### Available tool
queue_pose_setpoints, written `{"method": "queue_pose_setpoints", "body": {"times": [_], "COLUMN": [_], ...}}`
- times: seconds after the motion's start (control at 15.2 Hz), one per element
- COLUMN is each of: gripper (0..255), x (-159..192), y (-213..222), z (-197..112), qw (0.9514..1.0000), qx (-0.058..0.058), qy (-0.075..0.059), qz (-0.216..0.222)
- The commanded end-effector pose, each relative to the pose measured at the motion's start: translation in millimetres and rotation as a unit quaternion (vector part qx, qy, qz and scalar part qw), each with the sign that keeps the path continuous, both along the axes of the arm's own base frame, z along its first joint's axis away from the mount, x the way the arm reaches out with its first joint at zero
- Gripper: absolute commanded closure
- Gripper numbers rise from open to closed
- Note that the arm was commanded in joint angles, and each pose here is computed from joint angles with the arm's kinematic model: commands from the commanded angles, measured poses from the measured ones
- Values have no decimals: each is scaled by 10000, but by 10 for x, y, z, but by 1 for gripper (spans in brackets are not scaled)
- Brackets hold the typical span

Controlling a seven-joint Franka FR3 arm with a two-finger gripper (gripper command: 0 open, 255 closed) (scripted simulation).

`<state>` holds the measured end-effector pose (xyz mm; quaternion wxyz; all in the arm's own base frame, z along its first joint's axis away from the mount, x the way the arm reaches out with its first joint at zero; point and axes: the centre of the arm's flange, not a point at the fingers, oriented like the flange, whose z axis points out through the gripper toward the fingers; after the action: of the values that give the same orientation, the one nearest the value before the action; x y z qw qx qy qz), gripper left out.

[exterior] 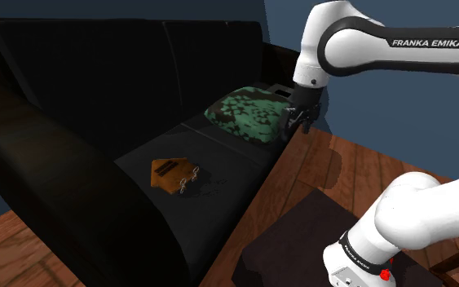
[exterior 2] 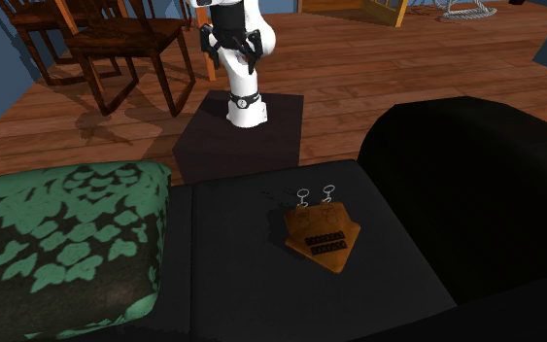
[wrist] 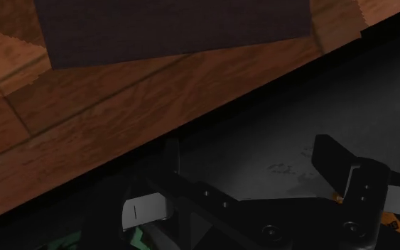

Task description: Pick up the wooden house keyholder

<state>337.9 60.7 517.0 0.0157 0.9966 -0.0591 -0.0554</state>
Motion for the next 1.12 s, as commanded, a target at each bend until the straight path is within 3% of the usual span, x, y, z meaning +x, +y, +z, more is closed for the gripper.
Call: {"method": "queue_pose_setpoints", "body": {"times": [0.0, 1.06], "gripper": [0, 0], "x": [149, 1405], "y": [170, 1390], "z": [-147, -1257], "qw": [10000, 9996], "qx": [13, 89], "qy": [-20, -122], "qz": [-30, -245]}}
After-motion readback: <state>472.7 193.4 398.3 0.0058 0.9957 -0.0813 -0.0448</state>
